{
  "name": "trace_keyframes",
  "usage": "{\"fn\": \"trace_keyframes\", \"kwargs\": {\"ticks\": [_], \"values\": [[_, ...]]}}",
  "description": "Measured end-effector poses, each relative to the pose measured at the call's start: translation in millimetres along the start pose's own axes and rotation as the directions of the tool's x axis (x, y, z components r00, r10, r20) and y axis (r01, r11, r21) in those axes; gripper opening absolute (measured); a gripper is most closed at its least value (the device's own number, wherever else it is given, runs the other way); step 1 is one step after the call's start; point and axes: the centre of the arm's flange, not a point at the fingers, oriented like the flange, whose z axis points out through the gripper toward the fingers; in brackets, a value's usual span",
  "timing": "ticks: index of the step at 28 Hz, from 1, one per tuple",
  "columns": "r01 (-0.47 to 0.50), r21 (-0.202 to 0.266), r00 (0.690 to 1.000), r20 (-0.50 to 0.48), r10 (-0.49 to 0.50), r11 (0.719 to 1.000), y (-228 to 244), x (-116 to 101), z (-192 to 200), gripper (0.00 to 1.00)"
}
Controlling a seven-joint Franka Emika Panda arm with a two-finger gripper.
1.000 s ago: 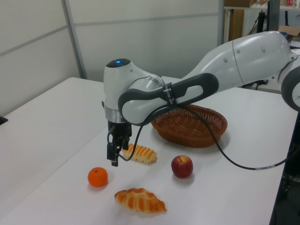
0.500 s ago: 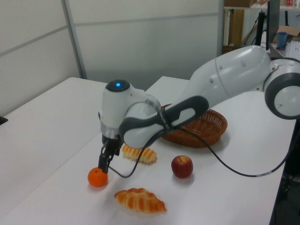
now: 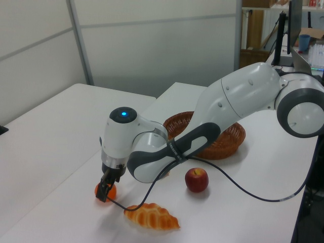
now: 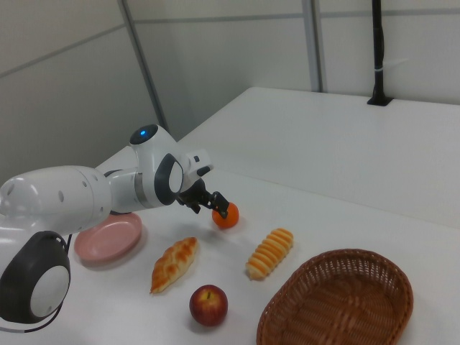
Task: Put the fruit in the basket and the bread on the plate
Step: 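Close the gripper on the orange tangerine and lift it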
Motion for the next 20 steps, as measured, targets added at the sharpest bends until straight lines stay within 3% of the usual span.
{"fn": "trace_keyframes", "kwargs": {"ticks": [11,20], "values": [[-0.004,-0.028,0.997,-0.074,0.002,1.0,5,-4,36,1.0],[-0.015,-0.019,0.994,-0.112,0.013,1.0,-4,0,39,0.99]]}}
